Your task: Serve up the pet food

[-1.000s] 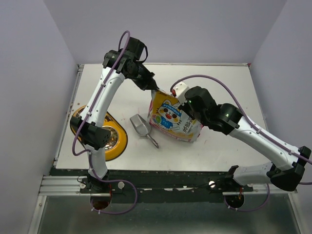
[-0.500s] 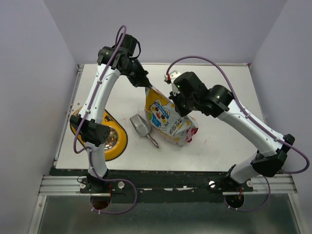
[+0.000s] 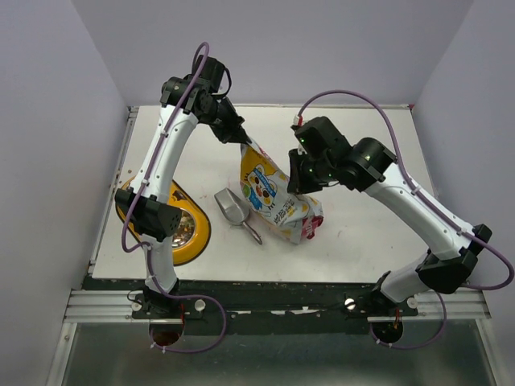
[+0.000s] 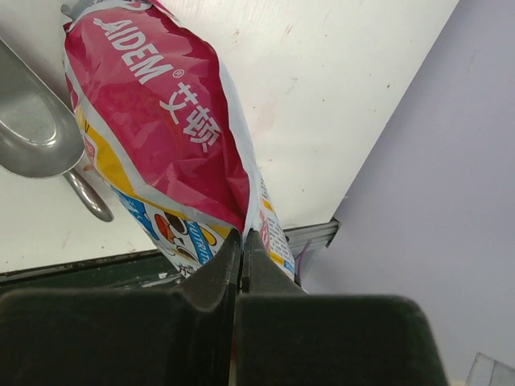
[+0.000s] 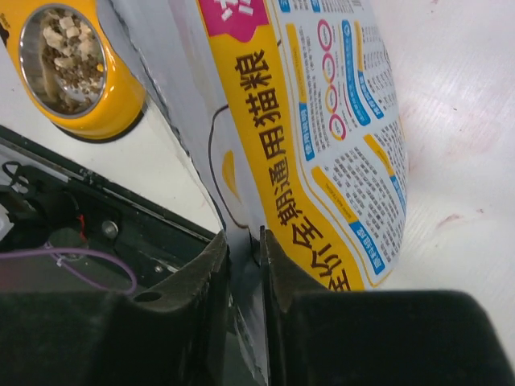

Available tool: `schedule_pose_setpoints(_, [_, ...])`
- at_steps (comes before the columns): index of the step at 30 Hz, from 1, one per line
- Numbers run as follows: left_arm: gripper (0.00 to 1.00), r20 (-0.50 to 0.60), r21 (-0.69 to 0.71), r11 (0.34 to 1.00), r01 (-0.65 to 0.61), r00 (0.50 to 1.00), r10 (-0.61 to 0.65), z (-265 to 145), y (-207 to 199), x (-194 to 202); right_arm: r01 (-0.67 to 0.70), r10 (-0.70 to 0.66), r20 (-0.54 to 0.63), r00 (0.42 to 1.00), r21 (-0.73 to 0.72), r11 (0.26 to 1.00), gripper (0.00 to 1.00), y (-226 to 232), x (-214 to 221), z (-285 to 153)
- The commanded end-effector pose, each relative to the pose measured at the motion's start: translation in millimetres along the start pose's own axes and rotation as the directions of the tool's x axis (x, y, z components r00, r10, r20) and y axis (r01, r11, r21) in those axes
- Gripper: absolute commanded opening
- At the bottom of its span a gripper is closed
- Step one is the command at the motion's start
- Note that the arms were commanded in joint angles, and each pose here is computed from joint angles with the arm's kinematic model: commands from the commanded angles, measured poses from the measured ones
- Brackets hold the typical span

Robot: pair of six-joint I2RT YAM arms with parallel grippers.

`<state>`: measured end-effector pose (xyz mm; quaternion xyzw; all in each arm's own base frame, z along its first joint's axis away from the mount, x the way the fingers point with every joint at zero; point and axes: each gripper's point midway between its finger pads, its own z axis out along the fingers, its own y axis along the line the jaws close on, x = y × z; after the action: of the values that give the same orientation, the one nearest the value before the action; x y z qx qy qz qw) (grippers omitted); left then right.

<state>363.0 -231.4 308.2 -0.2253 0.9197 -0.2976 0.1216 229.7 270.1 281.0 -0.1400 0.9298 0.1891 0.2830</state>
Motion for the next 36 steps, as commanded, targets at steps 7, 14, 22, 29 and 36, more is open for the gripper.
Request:
schedule_pose_setpoints(7, [0.00,0.162,0.023,1.000,0.022,0.986,-0.025,-15,3,-38,0.092,-0.070,-0.095,0.993,0.255,0.963,0.51,-40,45,-35])
schedule_pose_setpoints(14, [0.00,0.157,0.032,0.999,0.025,0.987,-0.030,-15,-3,-37,0.194,-0.192,-0.037,0.981,0.334,0.923,0.45,-32,31,-33])
schedule_pose_setpoints(22, [0.00,0.159,0.035,0.999,0.034,0.986,-0.039,-11,-3,-39,0.290,-0.298,-0.028,0.954,0.341,0.894,0.00,-27,19,-34])
schedule_pose_setpoints(29, [0.00,0.151,0.044,0.998,0.041,0.987,-0.047,-7,-7,-42,0.253,-0.237,-0.132,0.963,0.121,0.960,0.00,-5,64,-30])
schedule_pose_setpoints(36, [0.00,0.155,0.048,0.998,0.049,0.986,-0.056,-6,-7,-44,0.220,-0.186,-0.190,0.964,0.177,0.959,0.33,-31,94,-41])
